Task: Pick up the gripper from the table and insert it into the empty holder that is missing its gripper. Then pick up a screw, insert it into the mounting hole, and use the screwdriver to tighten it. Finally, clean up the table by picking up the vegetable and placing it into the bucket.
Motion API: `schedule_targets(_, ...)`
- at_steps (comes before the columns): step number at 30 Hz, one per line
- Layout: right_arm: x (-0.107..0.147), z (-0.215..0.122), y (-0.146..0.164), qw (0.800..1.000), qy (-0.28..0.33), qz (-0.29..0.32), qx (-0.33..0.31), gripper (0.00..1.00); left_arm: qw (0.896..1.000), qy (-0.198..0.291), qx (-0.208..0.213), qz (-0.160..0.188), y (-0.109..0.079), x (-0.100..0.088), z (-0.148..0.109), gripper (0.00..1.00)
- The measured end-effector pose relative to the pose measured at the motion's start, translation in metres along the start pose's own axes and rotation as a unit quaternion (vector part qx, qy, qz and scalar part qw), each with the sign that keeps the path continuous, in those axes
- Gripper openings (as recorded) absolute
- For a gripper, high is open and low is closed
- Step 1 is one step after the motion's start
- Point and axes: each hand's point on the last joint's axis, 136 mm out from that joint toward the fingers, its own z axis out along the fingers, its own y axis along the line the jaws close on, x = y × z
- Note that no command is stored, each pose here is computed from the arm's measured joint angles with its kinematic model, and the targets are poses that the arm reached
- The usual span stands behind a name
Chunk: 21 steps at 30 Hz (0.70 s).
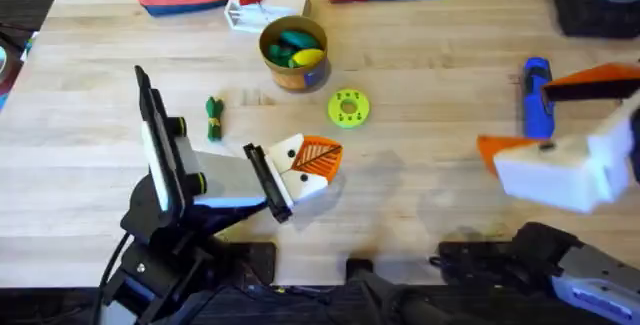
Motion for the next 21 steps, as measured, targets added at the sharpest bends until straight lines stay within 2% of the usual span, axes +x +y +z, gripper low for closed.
schedule_targets(3, -0.001, 0.010, -0.029, 0.997, 0.001, 0.049, 0.063, 0.992, 1.000, 0.000, 0.000, 0.000, 0.000, 0.000, 0.000, 0.007)
schedule_targets(7, 0.019, 0.031, -0.072, 0.981, 0.038, 0.129, 0.140, 0.992, 1.000, 0.000, 0.000, 0.000, 0.000, 0.000, 0.000, 0.007)
schedule_targets(14, 0.052, 0.062, -0.154, 0.925, 0.079, 0.284, 0.240, 0.992, 1.000, 0.000, 0.000, 0.000, 0.000, 0.000, 0.000, 0.007)
schedule_targets(18, 0.061, 0.067, -0.198, 0.897, 0.084, 0.334, 0.278, 0.992, 1.000, 0.000, 0.000, 0.000, 0.000, 0.000, 0.000, 0.007)
schedule_targets(21, 0.067, 0.075, -0.225, 0.883, 0.092, 0.356, 0.292, 0.990, 1.000, 0.000, 0.000, 0.000, 0.000, 0.000, 0.000, 0.007)
